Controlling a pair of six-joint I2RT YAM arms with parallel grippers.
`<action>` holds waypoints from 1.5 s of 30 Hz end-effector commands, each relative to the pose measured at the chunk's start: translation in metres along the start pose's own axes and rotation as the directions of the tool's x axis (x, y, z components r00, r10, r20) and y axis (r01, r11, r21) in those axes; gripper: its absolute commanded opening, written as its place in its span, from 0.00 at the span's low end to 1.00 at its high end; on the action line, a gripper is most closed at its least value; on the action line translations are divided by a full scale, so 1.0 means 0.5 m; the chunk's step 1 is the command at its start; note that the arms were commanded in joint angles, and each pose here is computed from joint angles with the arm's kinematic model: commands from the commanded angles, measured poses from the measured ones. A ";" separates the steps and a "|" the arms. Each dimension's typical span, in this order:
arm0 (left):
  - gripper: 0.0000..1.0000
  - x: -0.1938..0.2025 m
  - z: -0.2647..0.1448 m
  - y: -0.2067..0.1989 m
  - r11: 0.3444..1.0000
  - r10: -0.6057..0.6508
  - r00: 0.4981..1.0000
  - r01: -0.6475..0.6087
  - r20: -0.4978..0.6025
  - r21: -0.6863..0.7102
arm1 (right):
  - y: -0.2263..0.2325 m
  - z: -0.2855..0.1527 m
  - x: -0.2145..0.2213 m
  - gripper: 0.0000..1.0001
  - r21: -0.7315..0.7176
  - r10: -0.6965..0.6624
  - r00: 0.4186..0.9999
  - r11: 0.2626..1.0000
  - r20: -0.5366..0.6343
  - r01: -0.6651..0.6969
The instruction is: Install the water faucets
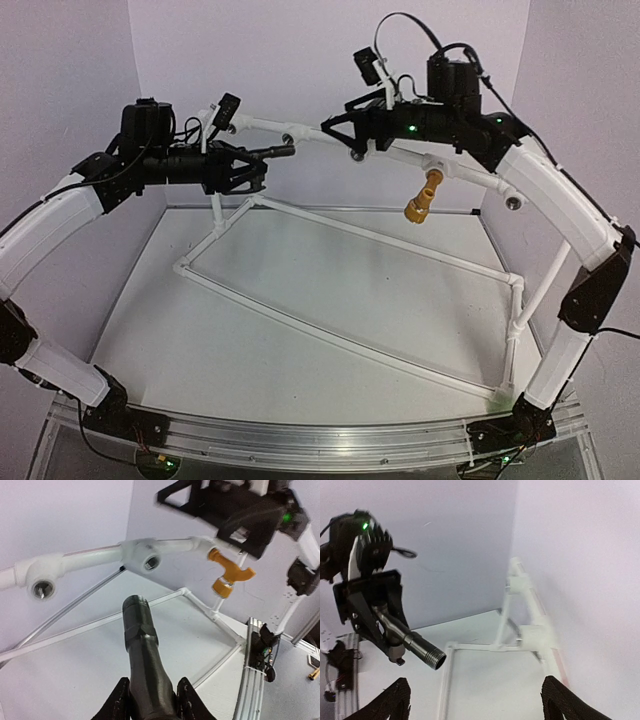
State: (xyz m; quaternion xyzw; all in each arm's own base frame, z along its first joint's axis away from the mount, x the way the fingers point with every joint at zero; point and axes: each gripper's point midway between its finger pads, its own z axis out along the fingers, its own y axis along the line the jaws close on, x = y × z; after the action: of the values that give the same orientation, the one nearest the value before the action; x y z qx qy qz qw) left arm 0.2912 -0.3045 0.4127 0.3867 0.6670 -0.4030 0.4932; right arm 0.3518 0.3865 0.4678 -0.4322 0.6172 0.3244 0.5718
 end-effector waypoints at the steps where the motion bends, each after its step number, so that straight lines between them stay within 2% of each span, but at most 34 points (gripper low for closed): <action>1: 0.00 -0.047 -0.008 0.087 0.966 0.014 0.986 0.030 0.167 -0.255 | -0.080 -0.134 -0.069 0.87 0.358 -0.153 0.987 0.920 -0.053 0.162; 6: 0.00 -0.047 -0.004 0.133 0.920 0.115 0.970 -0.023 0.214 -0.391 | -0.119 -0.191 -0.023 0.84 0.465 -0.157 0.959 0.848 -0.236 0.253; 9: 0.00 -0.056 -0.002 0.139 0.898 0.158 0.956 -0.035 0.246 -0.439 | -0.131 -0.212 0.007 0.82 0.482 -0.124 0.938 0.831 -0.325 0.277; 16: 0.00 -0.067 0.018 0.145 0.854 0.260 0.925 -0.085 0.278 -0.514 | -0.124 -0.193 0.105 0.75 0.409 0.005 0.880 0.887 -0.475 0.216; 20: 0.00 -0.061 0.027 0.156 0.839 0.273 0.918 -0.082 0.287 -0.538 | -0.129 -0.176 0.138 0.73 0.396 0.063 0.862 0.903 -0.502 0.165; 28: 0.00 -0.039 0.042 0.165 0.848 0.240 0.928 -0.058 0.285 -0.526 | -0.149 -0.161 0.174 0.68 0.405 0.098 0.842 0.902 -0.531 0.151; 45: 0.00 -0.010 0.077 0.186 0.862 0.157 0.951 0.000 0.268 -0.507 | -0.171 -0.117 0.215 0.51 0.394 0.091 0.817 0.902 -0.569 0.175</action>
State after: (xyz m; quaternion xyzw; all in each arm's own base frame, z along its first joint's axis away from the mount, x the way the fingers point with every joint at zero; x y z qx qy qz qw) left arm 0.3886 -0.3072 0.3630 0.2356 0.6761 -0.2303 0.6590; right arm 0.4049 0.2742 0.3854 -0.3792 0.8052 0.0153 0.4556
